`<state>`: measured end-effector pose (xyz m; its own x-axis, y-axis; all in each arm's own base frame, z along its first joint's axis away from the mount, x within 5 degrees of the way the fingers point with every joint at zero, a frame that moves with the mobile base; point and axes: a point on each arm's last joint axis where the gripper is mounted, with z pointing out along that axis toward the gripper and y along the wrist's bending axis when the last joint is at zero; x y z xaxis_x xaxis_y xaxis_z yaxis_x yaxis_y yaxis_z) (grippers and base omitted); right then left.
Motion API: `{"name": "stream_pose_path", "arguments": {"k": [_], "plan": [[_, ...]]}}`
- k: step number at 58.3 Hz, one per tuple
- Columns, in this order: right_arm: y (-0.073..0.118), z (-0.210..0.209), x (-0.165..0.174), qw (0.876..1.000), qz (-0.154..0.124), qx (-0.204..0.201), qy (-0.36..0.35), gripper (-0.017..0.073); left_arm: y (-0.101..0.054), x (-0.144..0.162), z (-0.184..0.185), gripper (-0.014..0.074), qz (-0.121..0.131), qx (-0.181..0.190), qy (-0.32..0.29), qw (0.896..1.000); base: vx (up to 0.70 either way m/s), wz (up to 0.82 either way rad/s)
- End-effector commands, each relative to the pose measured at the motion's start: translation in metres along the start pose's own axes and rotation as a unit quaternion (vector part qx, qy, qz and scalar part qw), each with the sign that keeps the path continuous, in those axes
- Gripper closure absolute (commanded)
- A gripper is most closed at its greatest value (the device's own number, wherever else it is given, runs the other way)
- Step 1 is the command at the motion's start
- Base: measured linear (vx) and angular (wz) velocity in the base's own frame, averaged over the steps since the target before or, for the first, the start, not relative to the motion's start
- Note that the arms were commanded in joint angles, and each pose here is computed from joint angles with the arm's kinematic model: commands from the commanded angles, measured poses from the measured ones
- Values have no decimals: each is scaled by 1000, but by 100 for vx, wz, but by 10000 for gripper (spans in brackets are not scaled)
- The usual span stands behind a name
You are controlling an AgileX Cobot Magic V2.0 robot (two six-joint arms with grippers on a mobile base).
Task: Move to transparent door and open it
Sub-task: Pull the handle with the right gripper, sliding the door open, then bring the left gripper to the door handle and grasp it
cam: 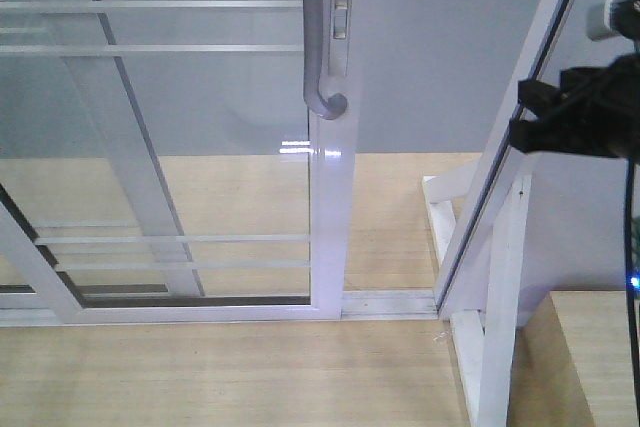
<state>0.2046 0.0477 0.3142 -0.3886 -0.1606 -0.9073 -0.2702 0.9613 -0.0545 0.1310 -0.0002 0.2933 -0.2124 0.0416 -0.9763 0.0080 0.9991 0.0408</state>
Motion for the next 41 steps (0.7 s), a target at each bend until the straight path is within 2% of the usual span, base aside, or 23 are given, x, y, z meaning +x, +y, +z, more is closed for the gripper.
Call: {"name": "stream_pose_path", "arguments": {"k": [1,7,12,21,26,35,41], "plan": [[-2,-29,-6,998,-9,12,-60,237,-1,-11,6,223,-3,6,-26,1000,0,0],[-1,-46,2,997,-12,14,-82,237,-10,-7,21,223,-10,33,-4,999,0,0],[0,-53,4,996,-12,15,-92,237,-23,-7,36,223,-5,70,-19,997,0,0],[0,-58,3,995,-12,16,-101,237,-61,-7,66,218,3,151,-82,985,0,0],[0,-58,3,995,-7,15,-101,237,-83,1,86,188,6,186,-79,979,0,0],[0,-57,4,995,-2,12,-96,237,-118,8,126,107,10,221,-77,972,0,0],[1,-57,6,996,-2,10,-86,237,-139,5,156,71,1,234,-92,968,0,0]]}}
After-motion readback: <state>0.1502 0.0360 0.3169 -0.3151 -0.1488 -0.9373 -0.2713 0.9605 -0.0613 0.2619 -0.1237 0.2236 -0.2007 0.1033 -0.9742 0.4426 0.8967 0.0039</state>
